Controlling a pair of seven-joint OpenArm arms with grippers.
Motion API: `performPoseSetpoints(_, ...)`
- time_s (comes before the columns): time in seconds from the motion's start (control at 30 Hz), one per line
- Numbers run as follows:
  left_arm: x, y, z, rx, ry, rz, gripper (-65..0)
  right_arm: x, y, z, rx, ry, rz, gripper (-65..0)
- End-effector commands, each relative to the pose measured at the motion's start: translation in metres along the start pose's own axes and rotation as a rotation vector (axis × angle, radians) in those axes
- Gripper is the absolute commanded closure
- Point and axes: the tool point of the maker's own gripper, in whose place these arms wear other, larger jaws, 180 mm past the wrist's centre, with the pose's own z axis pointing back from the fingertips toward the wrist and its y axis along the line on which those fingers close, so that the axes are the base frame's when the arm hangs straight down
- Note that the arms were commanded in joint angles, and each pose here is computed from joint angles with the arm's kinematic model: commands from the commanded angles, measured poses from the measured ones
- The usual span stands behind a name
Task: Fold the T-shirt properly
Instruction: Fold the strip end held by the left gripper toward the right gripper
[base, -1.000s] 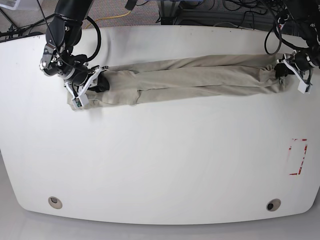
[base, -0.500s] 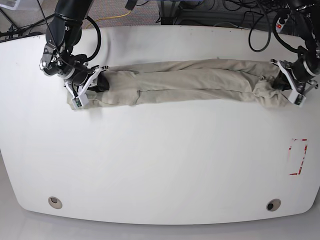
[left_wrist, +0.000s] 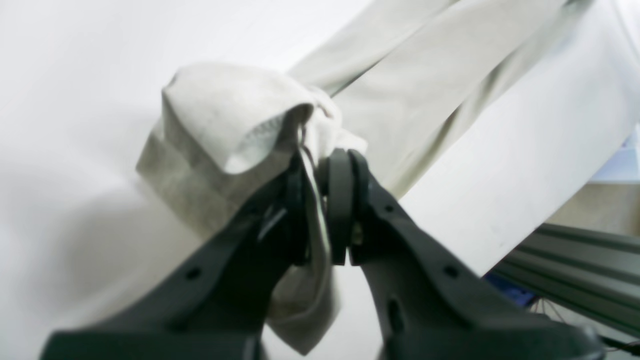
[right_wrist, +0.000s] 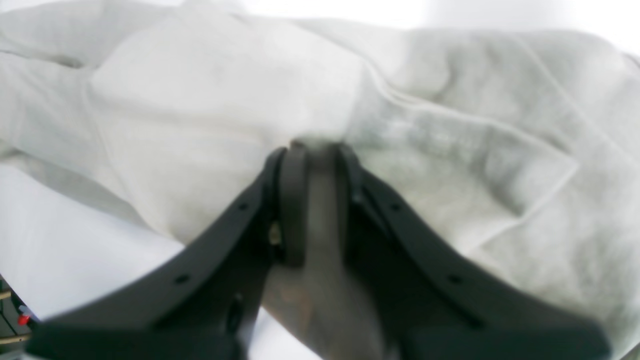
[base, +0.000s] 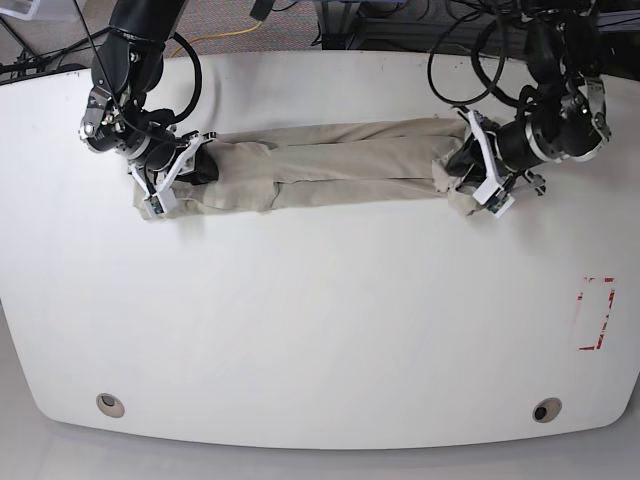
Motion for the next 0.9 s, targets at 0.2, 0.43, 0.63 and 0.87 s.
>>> performPoseSetpoints(0.2, 0.033, -0.032, -0.022, -0.068, -0.083, -0.025, -4.9, -0.003, -0.007, 0.002, -0.028, 0.031, 0.009, -9.4)
performPoseSetpoints(0.43, 0.036, -0.056, -0.039, -0.105, -0.029, -0.122, -5.0, -0.003, -0.007, 0.002, -0.028, 0.031, 0.009, -9.4)
performPoseSetpoints(0.63, 0.051, -0.064, -0.046, -0.115, -0.058, -0.131, -5.3, -0.003, -0.006, 0.002, -0.027, 0.03, 0.011, -9.4)
performPoseSetpoints(0.87, 0.06, -0.079, -0.054, -0.163, -0.061, -0.177, -28.7, -0.002, -0.006, 0.002, -0.026, 0.028, 0.011, -9.4)
